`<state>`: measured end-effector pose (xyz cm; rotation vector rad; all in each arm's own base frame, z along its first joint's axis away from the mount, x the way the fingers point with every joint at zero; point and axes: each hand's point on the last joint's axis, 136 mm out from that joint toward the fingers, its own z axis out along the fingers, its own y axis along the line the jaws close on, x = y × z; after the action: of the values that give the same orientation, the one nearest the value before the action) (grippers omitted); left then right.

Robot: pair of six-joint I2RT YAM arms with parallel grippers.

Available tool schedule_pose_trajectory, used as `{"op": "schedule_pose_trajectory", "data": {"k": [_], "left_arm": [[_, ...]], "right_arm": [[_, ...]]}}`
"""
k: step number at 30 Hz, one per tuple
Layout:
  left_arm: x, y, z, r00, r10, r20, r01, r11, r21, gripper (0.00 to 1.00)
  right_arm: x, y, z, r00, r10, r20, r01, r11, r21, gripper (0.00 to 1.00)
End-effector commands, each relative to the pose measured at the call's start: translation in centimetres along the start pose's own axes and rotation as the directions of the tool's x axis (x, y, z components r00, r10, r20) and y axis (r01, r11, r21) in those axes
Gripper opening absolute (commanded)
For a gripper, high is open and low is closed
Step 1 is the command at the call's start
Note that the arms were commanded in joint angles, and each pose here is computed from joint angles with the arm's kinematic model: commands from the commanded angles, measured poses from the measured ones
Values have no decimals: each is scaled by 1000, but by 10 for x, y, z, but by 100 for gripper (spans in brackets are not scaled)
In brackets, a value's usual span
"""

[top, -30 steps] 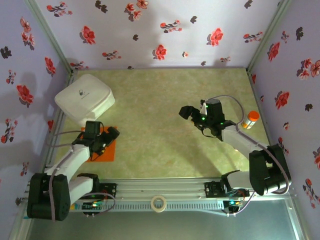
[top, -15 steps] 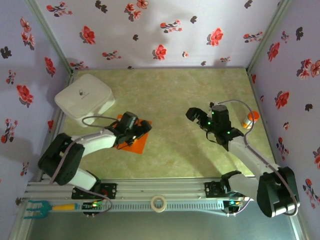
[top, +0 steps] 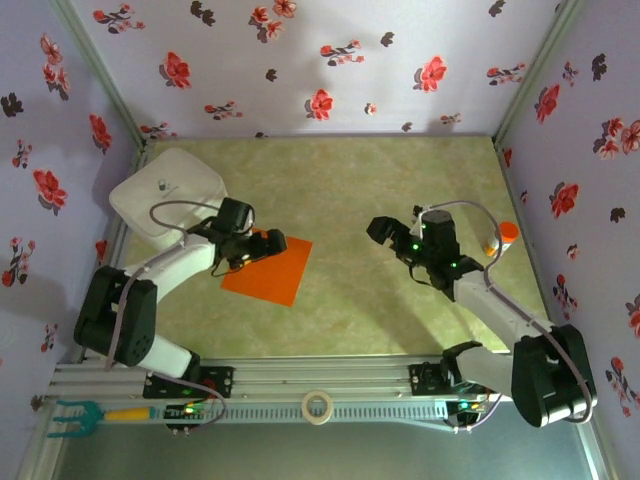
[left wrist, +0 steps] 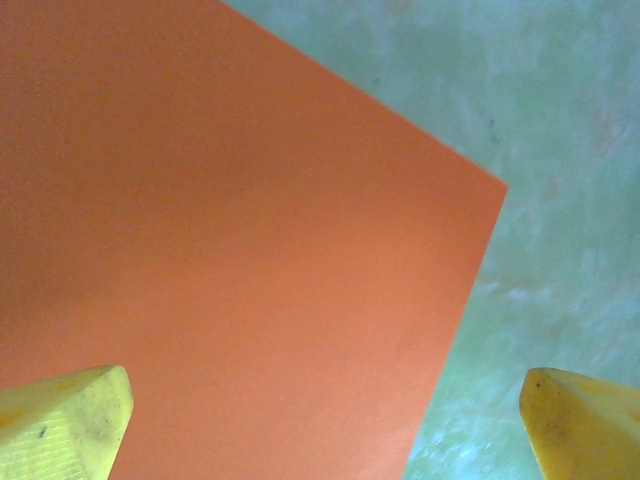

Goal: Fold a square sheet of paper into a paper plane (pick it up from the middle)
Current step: Move the square sheet of paper to the center of the table.

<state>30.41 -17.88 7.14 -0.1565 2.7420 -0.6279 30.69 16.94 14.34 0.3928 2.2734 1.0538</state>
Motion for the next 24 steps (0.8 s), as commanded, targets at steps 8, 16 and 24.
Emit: {"op": "schedule_pose_trajectory", "data": {"k": [8, 16, 24], "left_arm": [[20, 8, 23, 975, 98, -199, -96, 995, 23, 100], [34, 10, 39, 983, -91, -157, 89, 996, -18, 97], [50, -38, 53, 984, -171, -60, 172, 985, 13, 97]], "right_arm": [[-1, 20, 5, 999, 19, -28, -20, 998, -60, 99], [0, -1, 1, 999, 35, -15, -34, 997, 64, 99], [-13, -36, -23, 998, 37, 57, -53, 944, 324, 99]]}}
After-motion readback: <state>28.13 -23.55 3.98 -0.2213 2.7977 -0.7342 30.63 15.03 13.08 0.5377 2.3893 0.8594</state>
